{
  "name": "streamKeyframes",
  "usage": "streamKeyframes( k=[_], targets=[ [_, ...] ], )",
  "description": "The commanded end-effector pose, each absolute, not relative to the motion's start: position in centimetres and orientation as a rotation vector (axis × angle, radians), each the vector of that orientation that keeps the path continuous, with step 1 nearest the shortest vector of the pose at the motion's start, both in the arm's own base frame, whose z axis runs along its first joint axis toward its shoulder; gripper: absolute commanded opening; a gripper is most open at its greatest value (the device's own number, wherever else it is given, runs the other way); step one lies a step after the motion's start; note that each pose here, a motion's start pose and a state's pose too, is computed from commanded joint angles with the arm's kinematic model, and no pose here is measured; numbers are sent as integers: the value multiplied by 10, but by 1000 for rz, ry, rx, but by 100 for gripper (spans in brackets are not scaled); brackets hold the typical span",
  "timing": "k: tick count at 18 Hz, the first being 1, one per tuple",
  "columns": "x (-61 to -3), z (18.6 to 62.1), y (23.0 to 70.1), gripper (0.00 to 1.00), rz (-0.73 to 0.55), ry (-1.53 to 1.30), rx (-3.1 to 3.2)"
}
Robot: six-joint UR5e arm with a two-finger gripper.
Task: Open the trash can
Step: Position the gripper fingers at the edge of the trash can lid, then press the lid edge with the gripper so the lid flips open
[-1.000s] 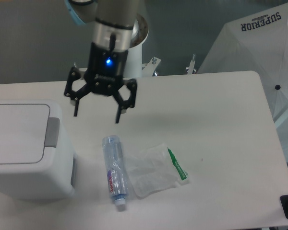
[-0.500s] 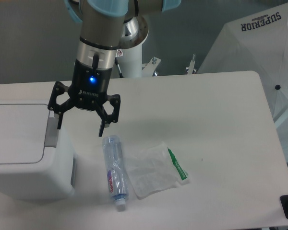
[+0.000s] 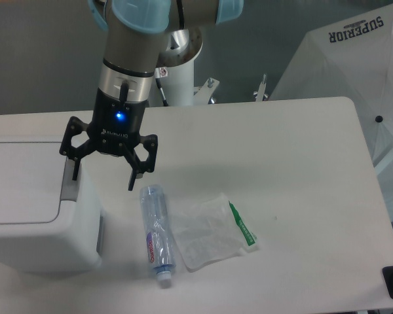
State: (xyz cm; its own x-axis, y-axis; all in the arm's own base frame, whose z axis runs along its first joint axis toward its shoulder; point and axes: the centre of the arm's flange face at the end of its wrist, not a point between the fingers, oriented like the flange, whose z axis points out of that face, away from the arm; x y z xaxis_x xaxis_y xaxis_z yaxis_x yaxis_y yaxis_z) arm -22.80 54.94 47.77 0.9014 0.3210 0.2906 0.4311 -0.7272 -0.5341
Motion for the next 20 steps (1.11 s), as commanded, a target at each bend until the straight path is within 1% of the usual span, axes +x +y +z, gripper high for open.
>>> streamKeyframes(
  k=[20],
  targets=[
    [-227, 467, 555, 100, -244, -532, -2463]
  ],
)
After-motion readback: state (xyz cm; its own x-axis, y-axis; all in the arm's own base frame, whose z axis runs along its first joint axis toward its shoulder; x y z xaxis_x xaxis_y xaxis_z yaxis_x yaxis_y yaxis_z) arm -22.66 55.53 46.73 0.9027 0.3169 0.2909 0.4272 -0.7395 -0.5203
